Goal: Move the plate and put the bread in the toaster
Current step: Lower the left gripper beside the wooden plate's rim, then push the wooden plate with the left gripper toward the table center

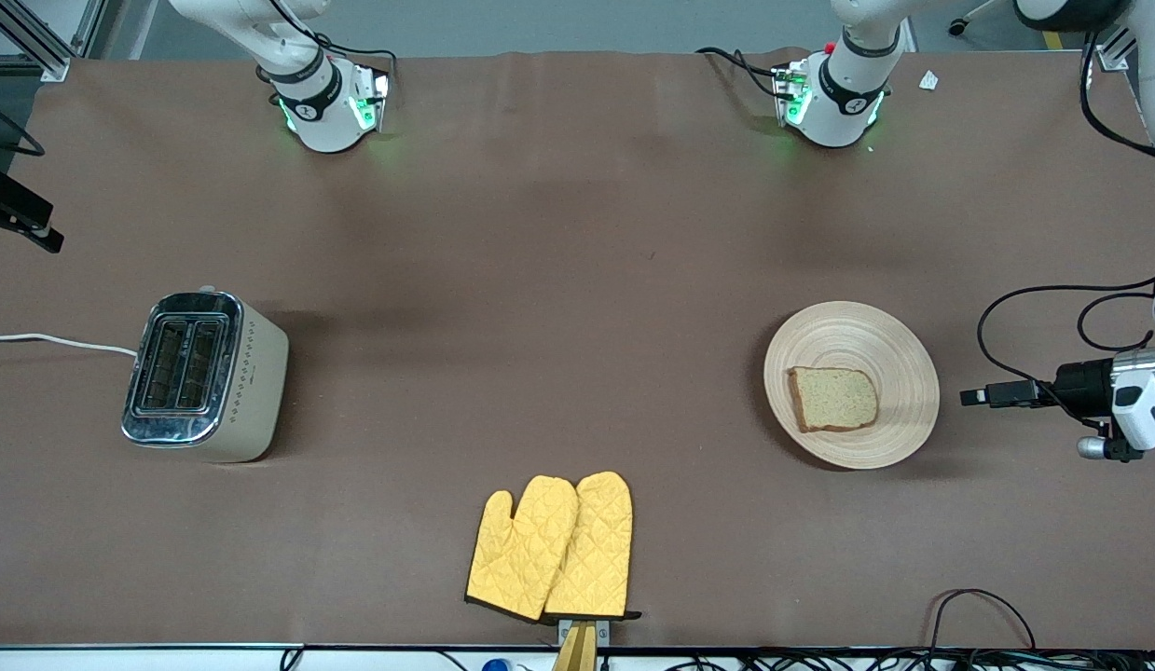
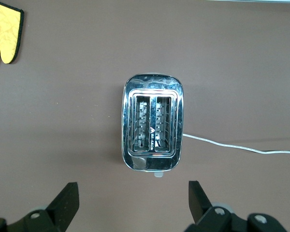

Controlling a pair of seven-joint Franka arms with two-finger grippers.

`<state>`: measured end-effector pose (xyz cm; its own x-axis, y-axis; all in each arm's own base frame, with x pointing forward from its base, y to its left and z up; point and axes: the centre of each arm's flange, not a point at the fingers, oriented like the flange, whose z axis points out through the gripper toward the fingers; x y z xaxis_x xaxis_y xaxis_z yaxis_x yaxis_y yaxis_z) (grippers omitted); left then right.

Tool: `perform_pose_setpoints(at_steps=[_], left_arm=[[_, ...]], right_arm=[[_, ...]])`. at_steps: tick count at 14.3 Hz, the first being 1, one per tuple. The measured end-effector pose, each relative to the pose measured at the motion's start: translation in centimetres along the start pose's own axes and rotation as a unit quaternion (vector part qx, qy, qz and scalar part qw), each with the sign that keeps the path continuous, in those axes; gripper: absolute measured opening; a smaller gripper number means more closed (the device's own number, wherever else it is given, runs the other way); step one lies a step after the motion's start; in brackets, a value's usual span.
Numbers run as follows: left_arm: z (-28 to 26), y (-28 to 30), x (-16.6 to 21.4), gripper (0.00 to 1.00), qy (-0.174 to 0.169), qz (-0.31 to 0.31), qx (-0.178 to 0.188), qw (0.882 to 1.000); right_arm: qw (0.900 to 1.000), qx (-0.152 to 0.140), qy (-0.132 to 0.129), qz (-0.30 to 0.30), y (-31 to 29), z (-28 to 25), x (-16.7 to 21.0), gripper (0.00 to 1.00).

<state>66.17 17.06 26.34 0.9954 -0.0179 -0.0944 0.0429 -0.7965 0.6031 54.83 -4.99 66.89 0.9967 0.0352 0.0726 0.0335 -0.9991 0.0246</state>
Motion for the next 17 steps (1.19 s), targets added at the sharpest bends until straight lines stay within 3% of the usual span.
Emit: perform_pose_setpoints(at_steps=[2,4,5,7,11,14,17], left_arm=[[2.3,-2.5,-0.1,0.9,0.005,0.019,-0.039,0.999],[4.5,-4.4,-0.2,0.75,0.003,0.033,-0.062,0.998],[5.4,-5.1,-0.3,0.75,0.001,0.038,-0.07,0.997],[6.8,-6.0,-0.4,0.63,-0.004,0.047,-0.077,0.996],[7.8,-6.6,-0.5,0.5,-0.008,0.058,-0.081,0.995],[8.4,-7.0,-0.6,0.17,-0.011,0.066,-0.085,0.994],[8.3,-6.3,-0.5,0.12,-0.015,0.089,-0.103,0.991]], right_arm=[[1.0,0.0,0.0,0.0,0.0,0.0,0.0,1.0],[1.0,0.0,0.0,0.0,0.0,0.0,0.0,1.0],[1.0,0.0,0.0,0.0,0.0,0.0,0.0,1.0],[1.0,0.0,0.0,0.0,0.0,0.0,0.0,1.0],[1.0,0.0,0.0,0.0,0.0,0.0,0.0,1.0],[1.0,0.0,0.0,0.0,0.0,0.0,0.0,1.0],[1.0,0.0,-0.001,0.0,0.0,0.0,0.0,1.0]])
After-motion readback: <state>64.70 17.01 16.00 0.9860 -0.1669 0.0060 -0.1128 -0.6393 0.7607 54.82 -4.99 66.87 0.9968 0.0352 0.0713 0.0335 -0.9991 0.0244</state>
